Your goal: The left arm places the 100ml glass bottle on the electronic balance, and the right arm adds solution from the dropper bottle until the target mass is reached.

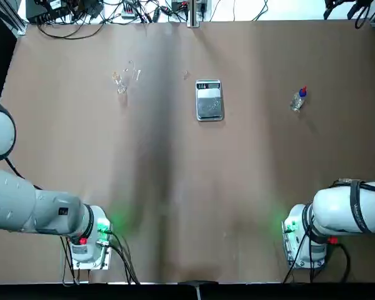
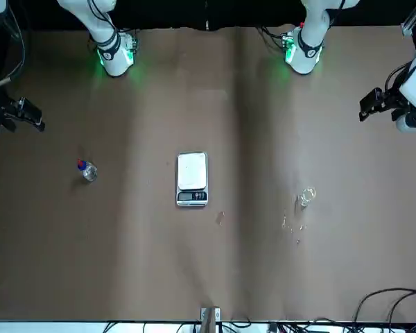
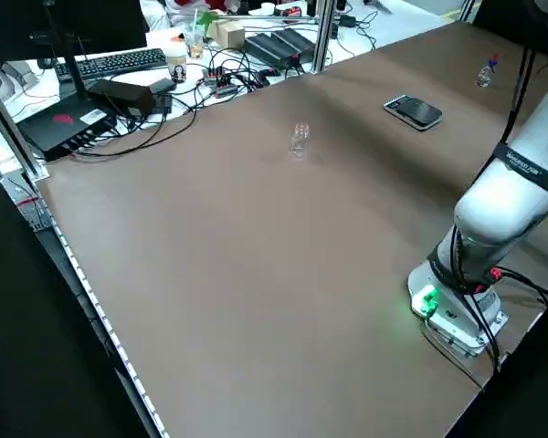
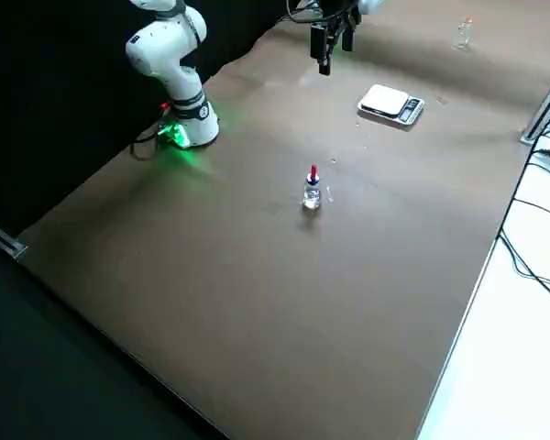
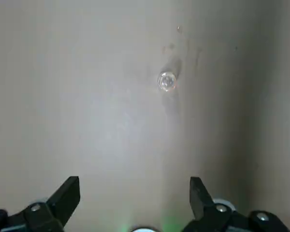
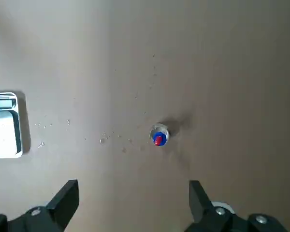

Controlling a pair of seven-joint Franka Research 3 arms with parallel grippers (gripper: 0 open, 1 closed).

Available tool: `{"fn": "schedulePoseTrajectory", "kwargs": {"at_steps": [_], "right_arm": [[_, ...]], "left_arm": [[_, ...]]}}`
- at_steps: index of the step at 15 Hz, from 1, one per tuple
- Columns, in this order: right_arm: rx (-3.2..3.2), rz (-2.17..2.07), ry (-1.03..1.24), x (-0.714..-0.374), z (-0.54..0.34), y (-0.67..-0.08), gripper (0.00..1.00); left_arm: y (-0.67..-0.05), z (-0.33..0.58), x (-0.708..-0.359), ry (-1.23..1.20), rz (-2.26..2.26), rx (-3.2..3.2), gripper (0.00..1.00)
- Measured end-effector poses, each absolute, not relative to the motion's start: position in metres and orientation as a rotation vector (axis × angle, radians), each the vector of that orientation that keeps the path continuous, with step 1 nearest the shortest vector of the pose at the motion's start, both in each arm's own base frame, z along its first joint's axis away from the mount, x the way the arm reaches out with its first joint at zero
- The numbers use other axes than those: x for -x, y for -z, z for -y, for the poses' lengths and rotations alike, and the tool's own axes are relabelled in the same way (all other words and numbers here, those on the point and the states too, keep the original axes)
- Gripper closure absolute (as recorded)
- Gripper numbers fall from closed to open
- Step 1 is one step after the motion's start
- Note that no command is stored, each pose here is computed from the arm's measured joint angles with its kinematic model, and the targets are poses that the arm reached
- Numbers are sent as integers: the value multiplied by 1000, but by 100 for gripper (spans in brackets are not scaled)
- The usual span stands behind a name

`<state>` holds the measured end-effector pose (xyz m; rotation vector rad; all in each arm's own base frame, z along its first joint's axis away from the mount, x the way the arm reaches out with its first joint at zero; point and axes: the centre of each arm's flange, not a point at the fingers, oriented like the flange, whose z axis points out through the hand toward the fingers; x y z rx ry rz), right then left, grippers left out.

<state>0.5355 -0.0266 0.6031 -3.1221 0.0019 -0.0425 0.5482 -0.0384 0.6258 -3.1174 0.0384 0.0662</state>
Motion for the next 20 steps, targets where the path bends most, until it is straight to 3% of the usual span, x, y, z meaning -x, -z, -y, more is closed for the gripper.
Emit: {"fn": "schedulePoseTrajectory", "kwargs": {"at_steps": [4, 11, 15, 20], "right_arm": [[3122, -3, 43, -536, 27, -602, 0], [3121, -9, 25, -542, 30, -592, 0], [3119, -37, -7, -548, 39, -579, 0], [3115, -65, -67, -554, 50, -557, 0]], "left_arm": [[-580, 49, -577, -110, -53, 3149, 0], [-446, 61, -634, -141, -64, 3179, 0], [-364, 61, -637, -22, -54, 3183, 0], [-282, 85, -628, -66, -111, 3176, 0]]}}
